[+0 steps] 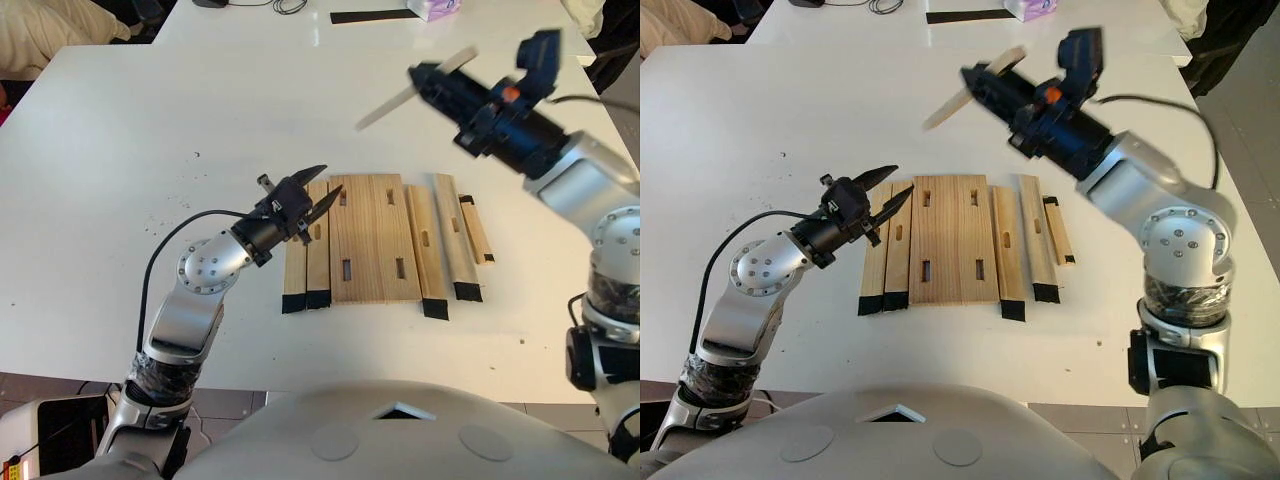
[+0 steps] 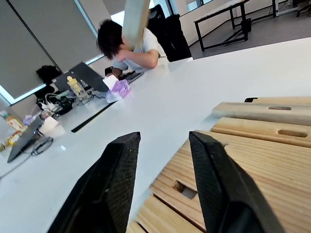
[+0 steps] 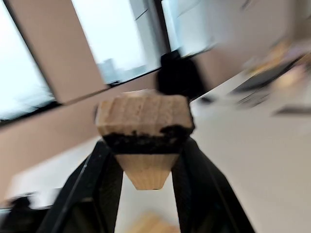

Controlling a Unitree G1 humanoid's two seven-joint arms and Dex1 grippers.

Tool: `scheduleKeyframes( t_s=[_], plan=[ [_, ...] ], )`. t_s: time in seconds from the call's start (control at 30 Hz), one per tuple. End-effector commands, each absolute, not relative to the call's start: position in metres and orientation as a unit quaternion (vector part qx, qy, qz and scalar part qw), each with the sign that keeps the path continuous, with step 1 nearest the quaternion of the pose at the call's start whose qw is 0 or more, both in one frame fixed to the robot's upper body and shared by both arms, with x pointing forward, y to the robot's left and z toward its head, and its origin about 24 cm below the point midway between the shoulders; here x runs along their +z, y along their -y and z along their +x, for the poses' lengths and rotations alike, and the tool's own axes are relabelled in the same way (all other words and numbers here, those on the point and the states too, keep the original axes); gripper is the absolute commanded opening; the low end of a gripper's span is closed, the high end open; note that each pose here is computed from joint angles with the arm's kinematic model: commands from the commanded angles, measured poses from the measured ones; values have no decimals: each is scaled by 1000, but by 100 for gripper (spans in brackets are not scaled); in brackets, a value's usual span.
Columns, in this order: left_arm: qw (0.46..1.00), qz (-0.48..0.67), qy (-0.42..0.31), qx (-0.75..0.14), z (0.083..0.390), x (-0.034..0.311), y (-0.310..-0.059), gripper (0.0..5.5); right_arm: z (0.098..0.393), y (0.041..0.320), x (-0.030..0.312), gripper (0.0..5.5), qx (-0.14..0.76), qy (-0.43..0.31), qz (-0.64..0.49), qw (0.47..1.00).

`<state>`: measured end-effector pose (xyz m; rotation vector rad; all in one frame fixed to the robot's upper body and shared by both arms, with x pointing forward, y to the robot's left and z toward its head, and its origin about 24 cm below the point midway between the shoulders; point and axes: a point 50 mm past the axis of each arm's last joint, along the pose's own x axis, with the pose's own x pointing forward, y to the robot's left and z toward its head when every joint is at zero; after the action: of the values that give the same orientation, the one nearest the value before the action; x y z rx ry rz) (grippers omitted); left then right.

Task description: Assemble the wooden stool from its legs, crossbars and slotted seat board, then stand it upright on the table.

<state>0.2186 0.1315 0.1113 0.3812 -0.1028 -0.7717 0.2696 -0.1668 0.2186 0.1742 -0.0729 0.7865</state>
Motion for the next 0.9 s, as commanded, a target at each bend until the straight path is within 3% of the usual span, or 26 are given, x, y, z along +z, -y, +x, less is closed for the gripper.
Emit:
scheduleKeyframes(
  t_s=[0.03, 0.13, 0.3, 0.9],
  plan=[
    [929, 172, 17, -327, 223, 102, -151, 184, 264, 208, 224, 131, 379, 63, -135, 913],
    [945, 170, 13, -279, 223, 100, -165, 184, 246, 225, 191, 131, 456, -12, -256, 852],
    [951, 177, 19, -252, 220, 98, -171, 184, 226, 245, 159, 131, 530, -80, -309, 786],
    [953, 176, 34, -245, 214, 98, -162, 184, 233, 251, 133, 131, 544, -75, -307, 777]
  ],
)
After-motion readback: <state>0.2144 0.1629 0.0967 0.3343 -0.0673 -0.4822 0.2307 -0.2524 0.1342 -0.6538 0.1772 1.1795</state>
